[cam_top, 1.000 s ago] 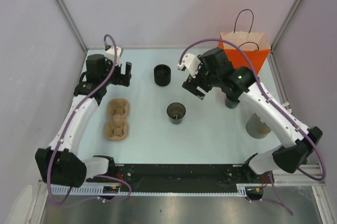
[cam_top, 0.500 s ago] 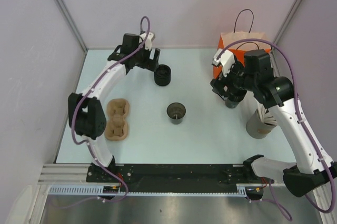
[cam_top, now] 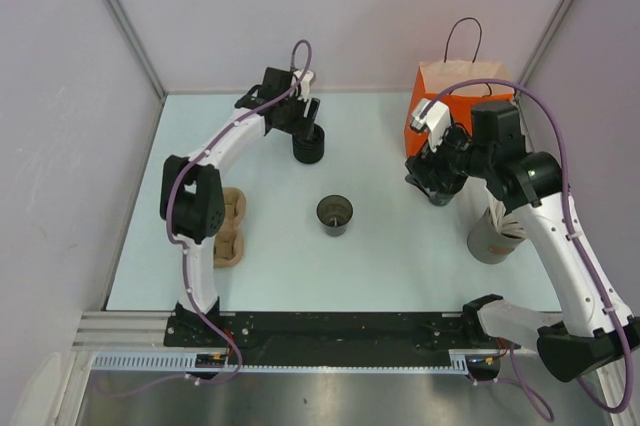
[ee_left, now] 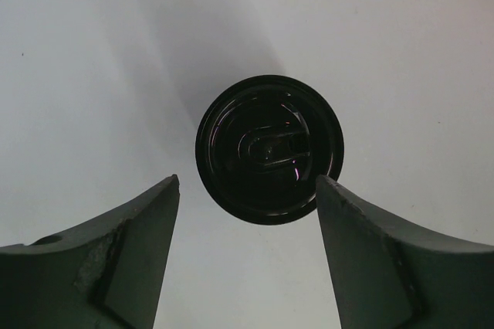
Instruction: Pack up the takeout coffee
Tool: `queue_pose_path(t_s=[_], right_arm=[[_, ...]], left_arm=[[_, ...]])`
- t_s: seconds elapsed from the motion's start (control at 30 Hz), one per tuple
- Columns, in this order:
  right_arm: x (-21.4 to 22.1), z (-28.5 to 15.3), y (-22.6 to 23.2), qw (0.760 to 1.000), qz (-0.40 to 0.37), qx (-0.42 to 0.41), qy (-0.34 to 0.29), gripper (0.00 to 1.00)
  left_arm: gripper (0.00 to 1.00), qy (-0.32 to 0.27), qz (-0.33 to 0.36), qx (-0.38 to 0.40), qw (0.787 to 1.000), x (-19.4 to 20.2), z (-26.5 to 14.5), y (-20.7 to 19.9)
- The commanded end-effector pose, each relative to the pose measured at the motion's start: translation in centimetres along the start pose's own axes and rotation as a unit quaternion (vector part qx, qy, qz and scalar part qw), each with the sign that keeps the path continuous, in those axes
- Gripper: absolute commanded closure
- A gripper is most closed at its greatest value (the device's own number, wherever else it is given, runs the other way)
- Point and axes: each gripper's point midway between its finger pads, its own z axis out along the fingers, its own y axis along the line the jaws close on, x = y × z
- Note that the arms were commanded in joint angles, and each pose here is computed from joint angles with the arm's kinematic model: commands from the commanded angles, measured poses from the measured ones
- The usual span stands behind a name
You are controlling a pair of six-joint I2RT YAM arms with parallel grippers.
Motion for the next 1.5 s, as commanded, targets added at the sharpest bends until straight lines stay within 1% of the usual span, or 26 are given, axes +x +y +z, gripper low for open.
queue_pose_path(t_s=[0.0,0.3,0.4,0.63,0.7,0.97,1.1,1.47], right_arm=[[-1.3,-1.1,0.3,0.999,-0.013,-0.001,-0.035,0.11],[-1.4,-1.2,0.4,0.999,-0.009,-0.003,-0.041,0.11],[-1.3,-1.3,0.4,0.999,-0.008,-0.004,-0.042,0.12],[-1.2,-1.4,0.4,0.999,-0.005,-0.006,-0.046,0.12],[-1.2,-1.4,0.4,0.999,-0.004,-0.005,-0.047,0.12],[-1.2,-1.4,0.4,0.999,-0.002,-0.008,-0.049,0.12],[-1.2,-1.5,0.4,0.999,-0.001,-0.008,-0.050,0.12],[-1.1,-1.5,0.5,0.999,0.000,-0.010,-0.052,0.12]], left_arm=[[0.25,-0.020,-0.006,-0.020,1.000,-1.8,0.2,0.5],[0.25,-0.014,0.002,-0.044,0.999,-1.1,1.5,1.5],[0.27,-0.013,0.002,-0.044,0.999,-1.1,1.9,1.5],[0.41,-0.010,-0.003,-0.046,0.999,-1.2,2.4,1.6],[0.43,-0.010,-0.002,-0.046,0.999,-1.2,2.4,1.6],[0.43,-0.006,0.000,-0.045,0.999,-1.0,2.6,1.6],[0.50,0.000,-0.001,-0.045,0.999,-0.8,3.0,1.7],[0.57,0.002,0.001,-0.064,0.998,-0.7,3.1,2.4]])
